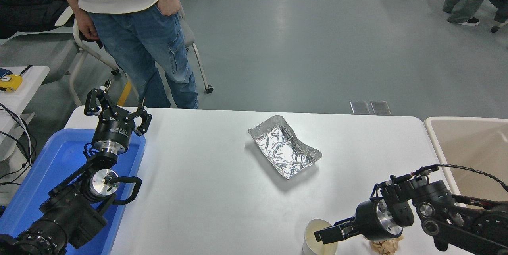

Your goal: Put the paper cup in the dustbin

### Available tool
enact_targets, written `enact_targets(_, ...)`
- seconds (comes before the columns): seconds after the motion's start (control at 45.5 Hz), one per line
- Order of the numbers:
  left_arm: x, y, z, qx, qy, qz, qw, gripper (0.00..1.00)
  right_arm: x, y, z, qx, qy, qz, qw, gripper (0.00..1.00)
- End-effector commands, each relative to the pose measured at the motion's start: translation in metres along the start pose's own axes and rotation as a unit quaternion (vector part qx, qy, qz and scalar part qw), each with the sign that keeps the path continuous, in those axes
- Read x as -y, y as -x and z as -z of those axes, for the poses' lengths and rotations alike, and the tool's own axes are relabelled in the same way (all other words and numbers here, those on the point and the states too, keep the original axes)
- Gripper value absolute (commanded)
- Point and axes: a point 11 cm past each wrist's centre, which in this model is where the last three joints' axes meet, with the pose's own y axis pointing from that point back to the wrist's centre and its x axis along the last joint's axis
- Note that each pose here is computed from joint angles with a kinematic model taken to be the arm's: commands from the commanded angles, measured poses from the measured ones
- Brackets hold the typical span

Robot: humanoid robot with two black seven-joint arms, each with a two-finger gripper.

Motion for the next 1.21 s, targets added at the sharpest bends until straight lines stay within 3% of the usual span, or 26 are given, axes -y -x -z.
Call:
enact_targets(0.0,0.000,0.000,0.001,-0.001,0.000,0.000,1.000,1.00,0.001,0.000,0.000,0.000,0.000,0.001,1.000,0.45)
enact_targets(0.198,0.000,0.000,0.001,-0.001,0.000,0.000,1.000,1.00,0.001,-0.001,-0.001,0.001,0.001,-0.001,1.000,0.00)
enact_targets(0.813,0.000,0.000,0.000,-0.001,0.000,-0.001,1.000,1.00,-0.014,-0.015,-0.006,0.013,0.002,-0.021,1.000,0.00)
enact_targets(1.187,0.000,0.000,0.000,0.000,0.000,0.000,1.000,1.00,-0.095,-0.083,-0.014,0.046,0.002,-0.107,0.993,0.00)
